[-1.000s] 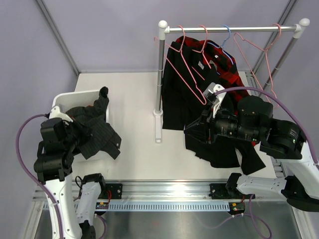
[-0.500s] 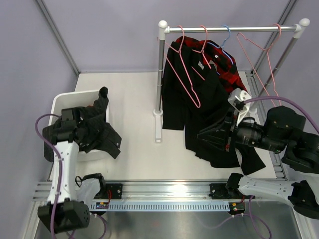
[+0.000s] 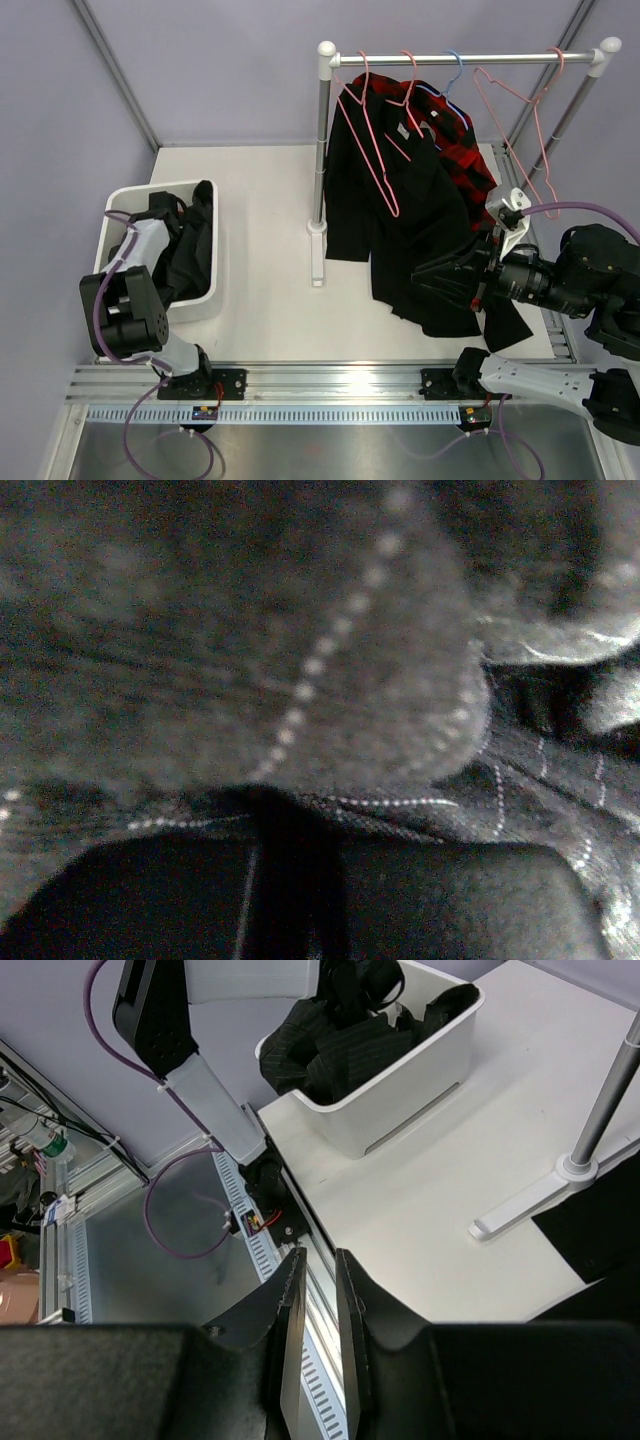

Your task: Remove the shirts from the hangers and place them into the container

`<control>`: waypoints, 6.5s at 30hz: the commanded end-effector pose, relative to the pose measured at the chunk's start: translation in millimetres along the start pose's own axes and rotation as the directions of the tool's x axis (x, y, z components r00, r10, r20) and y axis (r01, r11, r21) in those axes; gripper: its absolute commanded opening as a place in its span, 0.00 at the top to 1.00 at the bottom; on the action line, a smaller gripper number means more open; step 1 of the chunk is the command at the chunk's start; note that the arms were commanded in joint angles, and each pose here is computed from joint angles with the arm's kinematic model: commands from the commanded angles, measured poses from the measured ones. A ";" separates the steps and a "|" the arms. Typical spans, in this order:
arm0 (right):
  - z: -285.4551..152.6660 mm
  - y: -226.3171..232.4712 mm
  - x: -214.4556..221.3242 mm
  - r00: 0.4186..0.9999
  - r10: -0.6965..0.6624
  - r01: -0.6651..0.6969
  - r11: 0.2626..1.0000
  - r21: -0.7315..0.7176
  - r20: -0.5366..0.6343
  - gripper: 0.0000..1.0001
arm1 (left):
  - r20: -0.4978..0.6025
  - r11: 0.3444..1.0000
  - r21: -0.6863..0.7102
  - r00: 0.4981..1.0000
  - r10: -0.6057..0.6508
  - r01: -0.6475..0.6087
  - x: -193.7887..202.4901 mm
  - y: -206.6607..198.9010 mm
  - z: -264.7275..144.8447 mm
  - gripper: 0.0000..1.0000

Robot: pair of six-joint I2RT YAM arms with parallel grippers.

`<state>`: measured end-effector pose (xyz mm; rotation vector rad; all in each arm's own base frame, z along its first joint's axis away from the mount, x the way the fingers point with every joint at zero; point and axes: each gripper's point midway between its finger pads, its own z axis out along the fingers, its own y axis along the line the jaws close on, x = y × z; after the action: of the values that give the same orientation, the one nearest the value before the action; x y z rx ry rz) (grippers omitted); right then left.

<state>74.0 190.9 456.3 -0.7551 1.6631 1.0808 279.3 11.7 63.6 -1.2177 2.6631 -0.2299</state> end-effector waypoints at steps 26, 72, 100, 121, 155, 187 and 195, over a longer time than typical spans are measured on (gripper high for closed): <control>48.2 -84.2 -46.3 0.998 -0.058 0.036 0.881 0.471 0.032 0.29 | 0.726 0.980 0.113 0.660 -0.193 0.162 10.7 93.8 -204.5 1.00; 43.4 -260.8 -82.0 0.997 -0.036 0.077 0.568 0.819 -0.068 0.42 | 0.754 0.918 0.287 0.656 -0.040 -0.274 -63.2 -33.4 -281.3 0.40; 28.2 -207.1 -94.4 0.999 -0.002 -0.028 0.718 0.696 0.042 1.00 | 0.839 0.079 0.436 0.436 0.325 -0.897 127.9 -204.1 -378.8 0.32; -7.6 -100.9 33.8 0.954 0.276 -0.200 0.877 0.437 -0.118 1.00 | 0.885 -0.212 0.350 0.248 0.393 -0.913 280.6 -352.7 -372.6 0.23; -0.4 -86.8 26.9 0.959 0.258 -0.202 0.915 0.349 -0.121 1.00 | 0.913 -0.222 0.287 0.196 0.357 -0.932 317.0 -340.2 -399.9 0.17; -27.6 -89.5 31.3 0.985 0.160 -0.117 0.895 0.429 -0.065 0.33 | 0.909 0.058 0.317 0.320 0.267 -0.947 182.9 -309.8 -439.6 1.00; -30.9 -94.3 18.5 0.988 0.138 -0.094 0.881 0.464 -0.063 0.31 | 0.909 0.023 0.331 0.325 0.261 -0.943 186.5 -298.4 -450.0 1.00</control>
<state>125.6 124.2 416.0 -0.3912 1.9637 0.7289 285.5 -310.6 501.6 0.4756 1.7192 -0.6599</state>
